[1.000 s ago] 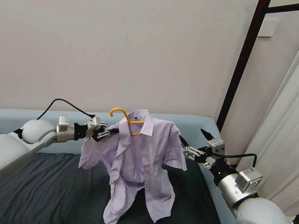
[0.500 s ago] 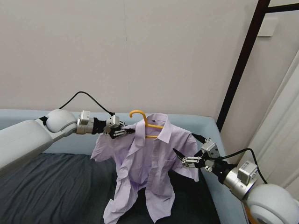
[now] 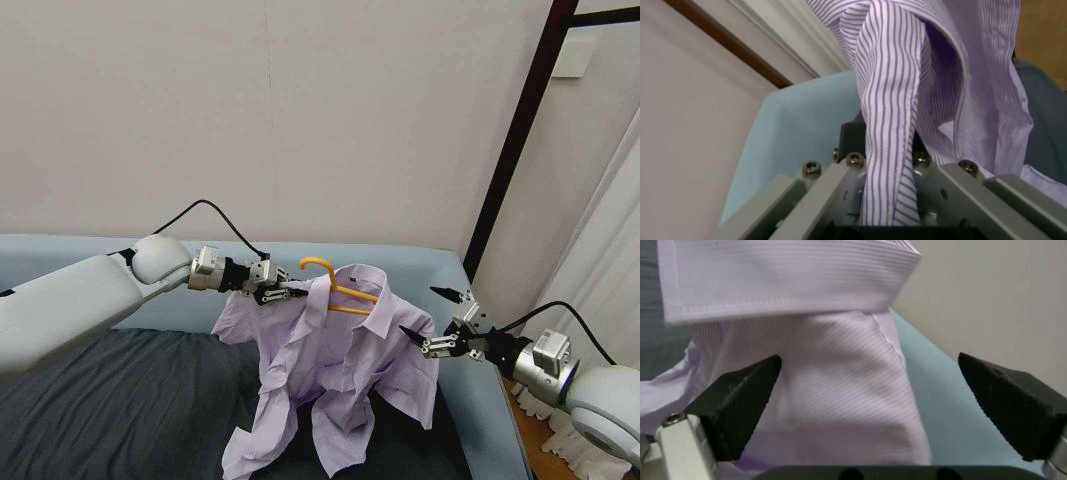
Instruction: Pick up the clothes from the sofa and hang them on the clothes hanger.
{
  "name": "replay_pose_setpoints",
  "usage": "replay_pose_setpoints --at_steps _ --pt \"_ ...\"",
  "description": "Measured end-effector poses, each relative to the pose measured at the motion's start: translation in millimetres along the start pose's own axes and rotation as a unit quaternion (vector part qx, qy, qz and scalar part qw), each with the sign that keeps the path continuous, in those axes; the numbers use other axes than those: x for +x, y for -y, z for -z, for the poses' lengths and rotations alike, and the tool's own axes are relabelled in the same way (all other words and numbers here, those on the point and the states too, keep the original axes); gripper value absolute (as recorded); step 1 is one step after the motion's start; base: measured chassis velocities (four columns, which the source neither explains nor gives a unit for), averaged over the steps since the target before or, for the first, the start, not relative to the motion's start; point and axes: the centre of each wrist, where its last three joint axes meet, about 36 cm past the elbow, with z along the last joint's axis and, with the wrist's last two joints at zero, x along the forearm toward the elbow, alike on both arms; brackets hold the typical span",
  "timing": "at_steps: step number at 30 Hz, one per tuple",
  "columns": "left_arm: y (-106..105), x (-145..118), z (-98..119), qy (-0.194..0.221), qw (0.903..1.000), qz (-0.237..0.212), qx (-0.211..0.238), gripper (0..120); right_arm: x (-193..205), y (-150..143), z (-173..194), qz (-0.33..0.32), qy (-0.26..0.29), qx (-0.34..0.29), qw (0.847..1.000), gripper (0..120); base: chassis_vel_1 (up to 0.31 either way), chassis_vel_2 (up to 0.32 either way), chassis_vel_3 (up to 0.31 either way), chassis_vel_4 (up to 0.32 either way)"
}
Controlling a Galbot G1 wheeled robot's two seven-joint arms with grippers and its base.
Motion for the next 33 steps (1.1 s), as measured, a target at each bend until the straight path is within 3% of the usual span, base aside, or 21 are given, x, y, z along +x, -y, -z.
replay_pose_setpoints --at_steps 9,13,16,18,21,33 --pt "-5 -27 2 0.016 0.9996 -0.021 -0.011 1 6 3 7 0.006 -0.028 0.004 1.000 100 0.000 0.000 0.000 0.000" --pt "-6 -31 3 0.015 0.9994 -0.027 -0.016 1 7 3 11 0.011 -0.035 -0.003 0.999 92 0.000 0.000 0.000 0.000" --pt "-3 -40 4 0.017 0.9989 -0.038 -0.023 1 8 -1 14 0.032 -0.051 -0.016 0.998 71 0.000 0.000 0.000 0.000" --pt "-2 -42 4 0.018 0.9987 -0.041 -0.023 1 8 -1 14 0.034 -0.057 -0.020 0.998 68 0.000 0.000 0.000 0.000" --pt "1 -50 6 0.024 0.9984 -0.046 -0.024 1 9 -5 16 0.039 -0.066 -0.034 0.996 52 0.000 0.000 0.000 0.000" --pt "7 -59 9 0.032 0.9981 -0.048 -0.022 1 8 -9 21 0.039 -0.064 -0.050 0.996 13 0.000 0.000 0.000 0.000"
